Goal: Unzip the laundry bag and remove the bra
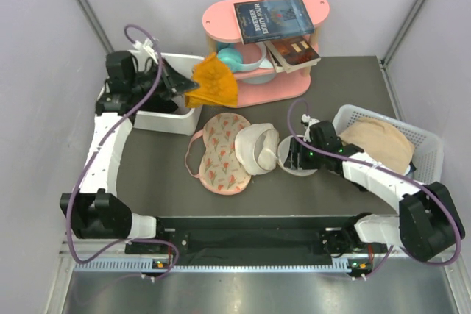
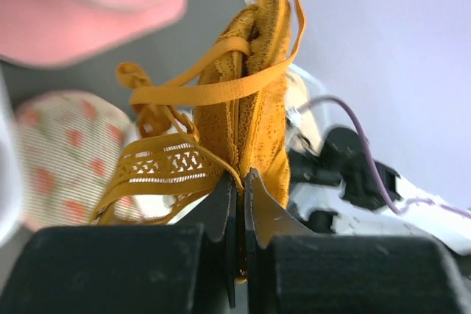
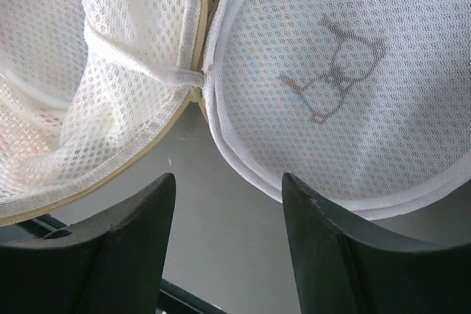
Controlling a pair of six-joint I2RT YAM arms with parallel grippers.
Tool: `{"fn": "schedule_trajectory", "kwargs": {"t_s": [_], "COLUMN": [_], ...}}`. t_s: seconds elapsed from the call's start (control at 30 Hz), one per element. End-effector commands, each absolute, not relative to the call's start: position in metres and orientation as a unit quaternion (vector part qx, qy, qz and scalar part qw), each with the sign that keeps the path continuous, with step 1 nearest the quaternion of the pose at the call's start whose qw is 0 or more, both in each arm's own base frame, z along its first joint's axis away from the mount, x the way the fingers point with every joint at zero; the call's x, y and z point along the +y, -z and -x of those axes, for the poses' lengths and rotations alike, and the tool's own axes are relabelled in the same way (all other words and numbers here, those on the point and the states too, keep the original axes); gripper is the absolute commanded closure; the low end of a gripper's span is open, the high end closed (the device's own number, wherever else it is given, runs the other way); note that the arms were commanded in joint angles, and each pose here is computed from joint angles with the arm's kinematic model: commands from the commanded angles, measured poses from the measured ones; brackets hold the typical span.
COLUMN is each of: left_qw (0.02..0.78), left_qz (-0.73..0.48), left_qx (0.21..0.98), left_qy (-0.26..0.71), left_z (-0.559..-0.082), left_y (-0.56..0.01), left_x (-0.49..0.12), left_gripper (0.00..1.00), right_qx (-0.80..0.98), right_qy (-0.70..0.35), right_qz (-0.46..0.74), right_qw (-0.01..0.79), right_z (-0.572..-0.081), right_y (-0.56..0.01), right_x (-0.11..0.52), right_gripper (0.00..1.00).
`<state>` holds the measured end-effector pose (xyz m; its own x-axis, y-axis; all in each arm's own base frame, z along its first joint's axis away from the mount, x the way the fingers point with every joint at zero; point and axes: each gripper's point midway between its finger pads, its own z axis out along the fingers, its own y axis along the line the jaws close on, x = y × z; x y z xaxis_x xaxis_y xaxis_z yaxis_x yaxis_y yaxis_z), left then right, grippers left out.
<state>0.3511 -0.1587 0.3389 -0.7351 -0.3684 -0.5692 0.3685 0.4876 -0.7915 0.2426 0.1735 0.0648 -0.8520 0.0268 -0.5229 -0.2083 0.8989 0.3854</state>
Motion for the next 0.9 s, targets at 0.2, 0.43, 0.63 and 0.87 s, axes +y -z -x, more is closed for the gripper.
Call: {"fn": "schedule_trajectory", "kwargs": {"t_s": [0.2,0.43,0.63,0.87], "left_qw": [0.481,0.491,0.498,0.499], "left_qz": [0.147,0.164,0.183,0.187], "left_qx": [0.839,0.840,0.837,0.841], "left_qy": [0.208,0.163,0.135,0.095], "left_z": [-0.410,-0.425,-0.439,-0.459], "left_y": [-0.348,-0.336,-0.327,-0.318], "left_x": [-0.034,-0.017,-0.008,-0.011], "left_gripper": [1.00,1.00,1.00,1.00], "right_qx": [0.924,0.924,0.924,0.924], "right_qy": [-0.228,-0.227,-0.229,-0.230], "right_qz": [0.059,0.058,0.057,0.055], "right_qw": [0.302,0.302,0.301,0.300], "right_z": [-0.251,-0.253,-0.253,-0.251], "right_y": [-0.093,-0.093,-0.095,-0.096], "right_x": [0.179,0.179,0.180,0.180], "right_gripper": [0.40,0.40,0.40,0.39]}}
